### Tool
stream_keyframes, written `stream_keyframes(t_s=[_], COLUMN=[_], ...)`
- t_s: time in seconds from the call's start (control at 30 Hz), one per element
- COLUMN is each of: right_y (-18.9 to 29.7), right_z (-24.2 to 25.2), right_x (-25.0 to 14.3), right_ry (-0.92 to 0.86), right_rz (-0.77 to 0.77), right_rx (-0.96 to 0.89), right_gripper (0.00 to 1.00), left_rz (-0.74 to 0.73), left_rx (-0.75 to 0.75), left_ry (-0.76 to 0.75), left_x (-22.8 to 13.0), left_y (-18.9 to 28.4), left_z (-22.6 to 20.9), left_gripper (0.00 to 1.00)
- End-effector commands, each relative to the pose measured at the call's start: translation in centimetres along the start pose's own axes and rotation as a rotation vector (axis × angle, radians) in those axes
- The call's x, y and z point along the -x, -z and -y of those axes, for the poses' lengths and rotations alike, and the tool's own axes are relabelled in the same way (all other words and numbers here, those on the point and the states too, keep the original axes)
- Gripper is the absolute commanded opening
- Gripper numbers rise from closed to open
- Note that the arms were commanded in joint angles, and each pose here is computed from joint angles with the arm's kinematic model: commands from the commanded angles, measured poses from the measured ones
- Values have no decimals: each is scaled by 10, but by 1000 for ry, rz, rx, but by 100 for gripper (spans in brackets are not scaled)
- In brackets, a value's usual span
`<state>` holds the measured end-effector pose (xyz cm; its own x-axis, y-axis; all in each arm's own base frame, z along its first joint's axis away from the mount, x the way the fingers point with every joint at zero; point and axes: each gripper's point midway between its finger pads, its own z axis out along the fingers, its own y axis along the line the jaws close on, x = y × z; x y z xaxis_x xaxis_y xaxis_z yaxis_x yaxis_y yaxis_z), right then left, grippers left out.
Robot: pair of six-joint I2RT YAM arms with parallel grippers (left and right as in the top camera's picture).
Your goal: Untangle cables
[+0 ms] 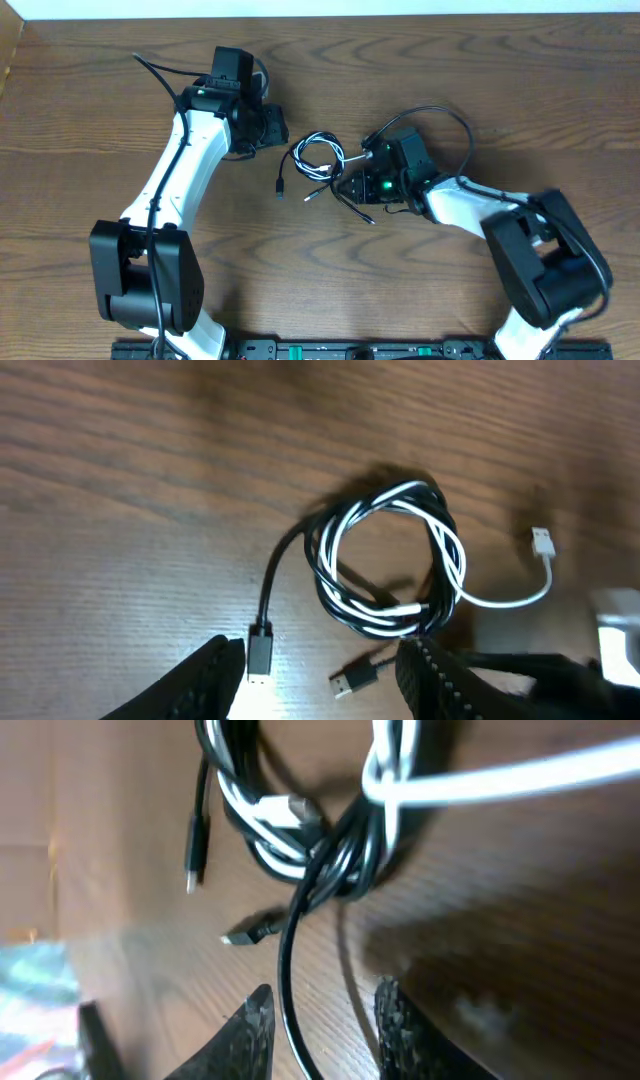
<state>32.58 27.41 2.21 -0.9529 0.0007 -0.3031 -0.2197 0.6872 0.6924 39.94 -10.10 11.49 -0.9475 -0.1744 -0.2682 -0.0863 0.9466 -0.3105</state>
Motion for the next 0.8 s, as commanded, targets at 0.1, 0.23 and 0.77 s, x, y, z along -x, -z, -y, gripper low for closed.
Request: stream_keyframes(t_s=[0.1,0.23,0.77], right_y=[21,30,26], right_z=[21,41,42], right_x=[28,45,44], right_ry=[45,39,43], right_rz=[150,247,248], right_rx=[-211,-339,-341], right_gripper=[34,70,75], left_rz=[17,50,-17], left_rx=[26,22,196], left_ry=[-7,-40,-23], left_x=[3,9,-4], left_y=[-9,-13,-72], left_z=[0,11,-14], left_gripper=[47,47,48])
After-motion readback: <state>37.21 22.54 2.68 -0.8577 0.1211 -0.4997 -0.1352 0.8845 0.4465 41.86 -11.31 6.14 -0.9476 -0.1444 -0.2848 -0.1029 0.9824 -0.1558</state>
